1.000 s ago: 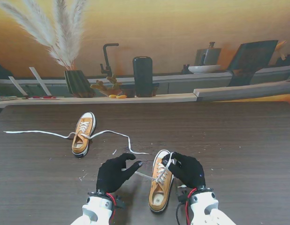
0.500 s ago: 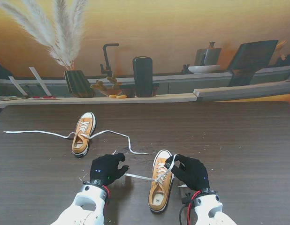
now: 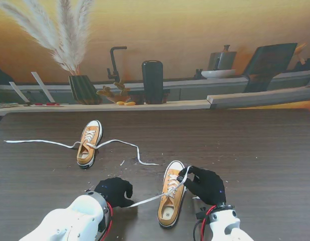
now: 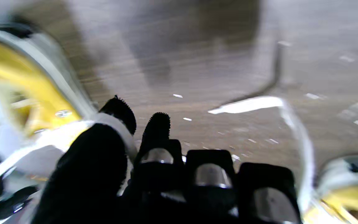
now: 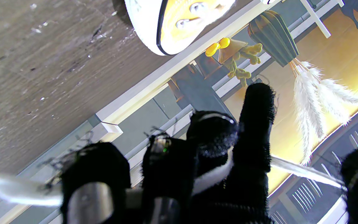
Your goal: Tie the shoelaces into a bow on the shoes
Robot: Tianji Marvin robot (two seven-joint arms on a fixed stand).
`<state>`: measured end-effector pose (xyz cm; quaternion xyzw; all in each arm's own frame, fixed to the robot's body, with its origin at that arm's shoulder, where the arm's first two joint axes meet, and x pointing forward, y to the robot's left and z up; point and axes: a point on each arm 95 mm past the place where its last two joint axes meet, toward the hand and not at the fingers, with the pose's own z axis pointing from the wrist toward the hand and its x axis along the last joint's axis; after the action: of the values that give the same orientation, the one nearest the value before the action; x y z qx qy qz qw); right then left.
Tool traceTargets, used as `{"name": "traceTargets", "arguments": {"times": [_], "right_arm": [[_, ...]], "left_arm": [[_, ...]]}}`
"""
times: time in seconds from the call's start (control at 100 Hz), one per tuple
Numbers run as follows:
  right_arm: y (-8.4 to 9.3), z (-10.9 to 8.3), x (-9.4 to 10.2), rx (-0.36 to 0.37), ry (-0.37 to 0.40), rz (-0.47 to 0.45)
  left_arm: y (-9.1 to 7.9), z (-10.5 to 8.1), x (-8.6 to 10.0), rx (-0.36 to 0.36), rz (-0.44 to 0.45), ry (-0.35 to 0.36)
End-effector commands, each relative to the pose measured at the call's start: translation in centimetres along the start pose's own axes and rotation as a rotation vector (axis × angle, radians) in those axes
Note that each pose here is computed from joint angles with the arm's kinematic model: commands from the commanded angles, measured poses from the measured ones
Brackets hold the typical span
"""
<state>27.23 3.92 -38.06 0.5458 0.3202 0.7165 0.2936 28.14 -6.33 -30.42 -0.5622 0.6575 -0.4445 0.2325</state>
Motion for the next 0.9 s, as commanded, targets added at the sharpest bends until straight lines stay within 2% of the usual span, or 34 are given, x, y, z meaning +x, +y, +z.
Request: {"name": "traceTargets", "arguments": {"times": [0.0,0.07,0.16,0.4,0.5,0.61,0.77,0.89], "right_arm": [[0.1,0.0,0.0,0.01,0.001,-0.003],[0.2,0.0,0.0,0.008,0.001,-0.004],[0.3,0.1,0.1,0.007,0.001,-0.008],[0.5,0.4,0.2,0.01,0.002,-0.015],[0.5,0.6,0.3,0.01,0.005,-0.015],[0.6,0.7,0.5,0.013,0.007,-0.006],[0.4,0.8,0.5,0.024,0.004,0.019],[0.1,0.7,0.5,0.036,-0.001,0.046]], "left_arm": [[-0.4,-0.2,0.2,-0.022,-0.041,0.051],[-0.3,-0.2,0.3,-0.088,-0.1,0.12],[-0.3,-0.3,0.4,-0.145,-0.132,0.186],[0.1,-0.2,0.1,-0.26,-0.378,0.382],[0.5,0.1,-0.2,-0.292,-0.518,0.457],[1.2,0.6,-0.5,-0.302,-0.714,0.525],[2.7,1.5,-0.5,-0.279,-1.042,0.578],[3.6,2.3,-0.4,-0.248,-1.253,0.613]]}}
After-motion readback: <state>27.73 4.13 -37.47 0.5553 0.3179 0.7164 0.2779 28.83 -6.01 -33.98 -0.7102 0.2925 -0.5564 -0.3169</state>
